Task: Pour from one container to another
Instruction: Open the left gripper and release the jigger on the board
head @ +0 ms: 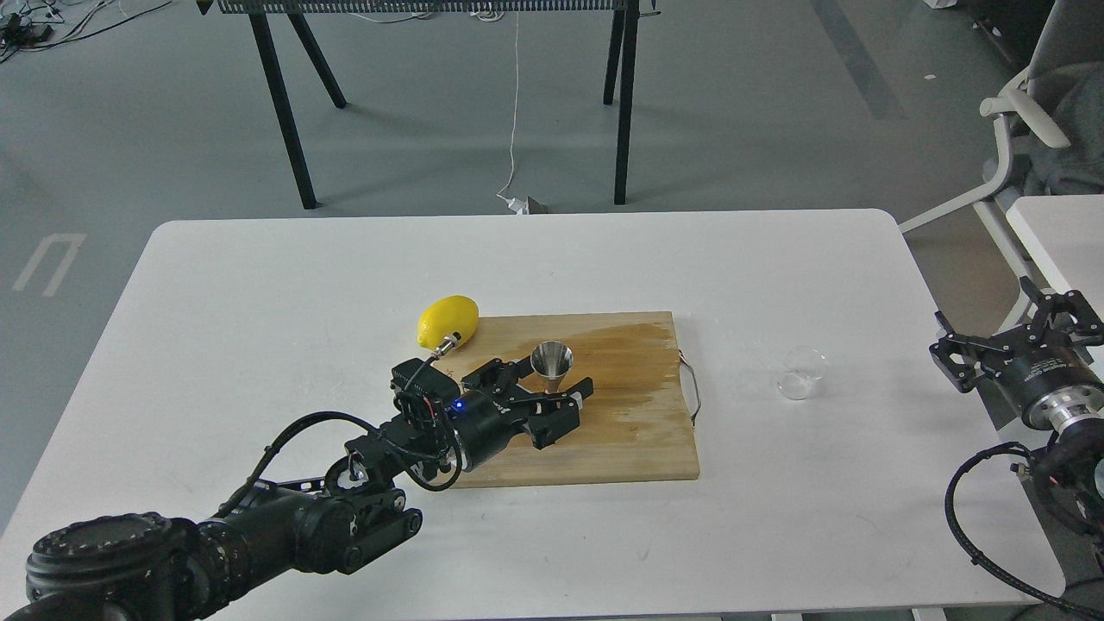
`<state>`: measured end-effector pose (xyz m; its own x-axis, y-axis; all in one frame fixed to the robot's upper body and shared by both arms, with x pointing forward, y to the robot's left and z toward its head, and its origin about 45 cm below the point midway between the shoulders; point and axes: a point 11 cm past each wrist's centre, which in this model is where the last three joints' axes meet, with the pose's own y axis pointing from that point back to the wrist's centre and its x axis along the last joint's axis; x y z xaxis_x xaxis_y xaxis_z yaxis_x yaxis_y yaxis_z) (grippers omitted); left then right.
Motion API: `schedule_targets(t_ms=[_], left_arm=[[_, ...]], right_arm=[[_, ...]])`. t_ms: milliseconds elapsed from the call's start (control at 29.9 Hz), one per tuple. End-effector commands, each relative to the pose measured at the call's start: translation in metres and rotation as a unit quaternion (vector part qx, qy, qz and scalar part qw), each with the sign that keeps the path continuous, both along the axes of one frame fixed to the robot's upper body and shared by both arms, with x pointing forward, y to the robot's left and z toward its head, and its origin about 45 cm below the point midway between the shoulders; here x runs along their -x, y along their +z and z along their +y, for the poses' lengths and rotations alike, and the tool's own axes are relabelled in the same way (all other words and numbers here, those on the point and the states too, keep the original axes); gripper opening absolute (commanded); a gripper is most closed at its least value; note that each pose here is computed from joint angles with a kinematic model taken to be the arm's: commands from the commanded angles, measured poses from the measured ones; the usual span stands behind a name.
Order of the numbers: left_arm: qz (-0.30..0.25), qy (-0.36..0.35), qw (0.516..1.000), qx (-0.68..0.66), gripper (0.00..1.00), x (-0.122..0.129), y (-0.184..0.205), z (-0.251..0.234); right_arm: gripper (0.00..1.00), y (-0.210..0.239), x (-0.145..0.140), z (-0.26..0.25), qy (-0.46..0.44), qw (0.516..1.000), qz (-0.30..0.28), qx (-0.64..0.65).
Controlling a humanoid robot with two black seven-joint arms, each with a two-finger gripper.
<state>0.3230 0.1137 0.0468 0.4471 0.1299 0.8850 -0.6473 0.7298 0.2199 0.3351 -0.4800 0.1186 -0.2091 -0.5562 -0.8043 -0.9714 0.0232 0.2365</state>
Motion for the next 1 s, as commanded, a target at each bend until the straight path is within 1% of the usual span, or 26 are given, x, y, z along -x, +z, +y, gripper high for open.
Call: schedule_targets(t_ms=[0, 970], left_arm=[[0.002, 0.001, 1.0, 0.0, 0.94, 0.0014, -0.0013, 0.0004], [0.005, -0.005, 1.0, 0.012, 0.94, 0.0057, 0.0005, -0.0062]], right_arm=[[0.99, -0.0002, 0.0001, 0.0001, 0.0, 1.0, 0.0, 0.0], [0.99, -0.0028, 0.003, -0.0006, -0.001, 1.0, 0.004, 0.0]])
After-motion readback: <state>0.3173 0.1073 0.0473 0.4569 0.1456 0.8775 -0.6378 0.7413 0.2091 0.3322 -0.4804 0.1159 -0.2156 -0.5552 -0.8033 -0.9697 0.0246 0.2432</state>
